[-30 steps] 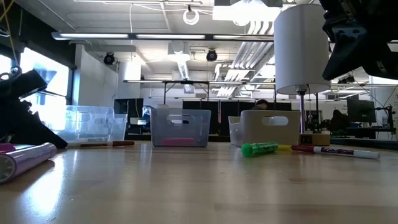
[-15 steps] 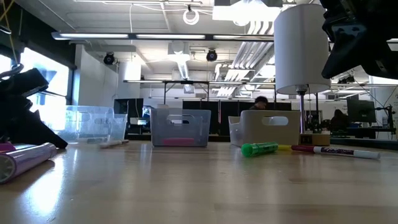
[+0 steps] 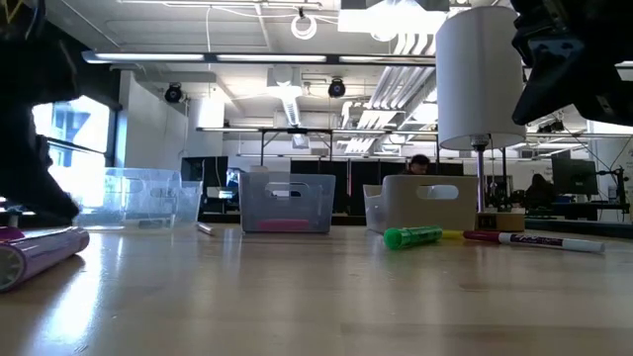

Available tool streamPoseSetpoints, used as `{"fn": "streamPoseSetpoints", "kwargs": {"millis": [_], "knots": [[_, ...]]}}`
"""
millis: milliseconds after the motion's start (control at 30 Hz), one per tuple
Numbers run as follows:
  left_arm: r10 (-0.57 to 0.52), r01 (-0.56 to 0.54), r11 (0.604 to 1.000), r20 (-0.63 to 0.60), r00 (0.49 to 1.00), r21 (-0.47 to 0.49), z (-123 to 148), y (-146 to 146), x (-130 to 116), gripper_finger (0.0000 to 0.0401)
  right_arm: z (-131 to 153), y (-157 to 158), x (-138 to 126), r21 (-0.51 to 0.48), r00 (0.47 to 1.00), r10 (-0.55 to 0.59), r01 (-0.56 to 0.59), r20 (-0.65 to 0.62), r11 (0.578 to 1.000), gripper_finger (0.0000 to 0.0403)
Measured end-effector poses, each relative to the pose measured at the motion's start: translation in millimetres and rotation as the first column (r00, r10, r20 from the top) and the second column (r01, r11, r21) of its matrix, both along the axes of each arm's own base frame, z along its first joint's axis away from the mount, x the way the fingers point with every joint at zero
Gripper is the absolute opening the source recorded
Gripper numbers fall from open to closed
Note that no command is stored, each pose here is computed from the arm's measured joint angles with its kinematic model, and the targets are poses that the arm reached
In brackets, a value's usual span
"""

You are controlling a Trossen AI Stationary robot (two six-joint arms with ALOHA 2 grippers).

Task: Pick & Place Markers
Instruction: Put the brown marker pen into the transparent bin

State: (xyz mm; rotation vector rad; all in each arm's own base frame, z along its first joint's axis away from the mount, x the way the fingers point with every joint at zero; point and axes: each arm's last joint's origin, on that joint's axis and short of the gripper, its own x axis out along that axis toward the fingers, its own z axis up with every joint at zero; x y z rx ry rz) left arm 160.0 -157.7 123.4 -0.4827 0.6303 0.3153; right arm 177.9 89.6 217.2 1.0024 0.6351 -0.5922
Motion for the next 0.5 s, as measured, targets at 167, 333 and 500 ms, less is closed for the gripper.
{"fn": "streamPoseSetpoints", "kwargs": {"millis": [167,333,500], "knots": [[0.041,-0.041,0.999,-0.017,0.999,-0.007,36.8,-16.4,19.3,0.0000,0.0,0.0,0.0,-0.043,0.999,0.047,-0.047,-0.012,0.998,0.0000],[0.215,-0.256,0.954,-0.239,0.947,-0.154,70.9,-4.6,41.0,0.0000,0.0,0.1,0.0,-0.092,0.994,0.101,-0.103,-0.028,0.990,0.0000],[0.415,-0.544,0.794,-0.410,0.812,-0.273,79.2,24.6,62.3,0.0001,-0.1,0.3,-0.1,-0.142,0.985,0.167,-0.173,-0.052,0.975,0.0000]]}}
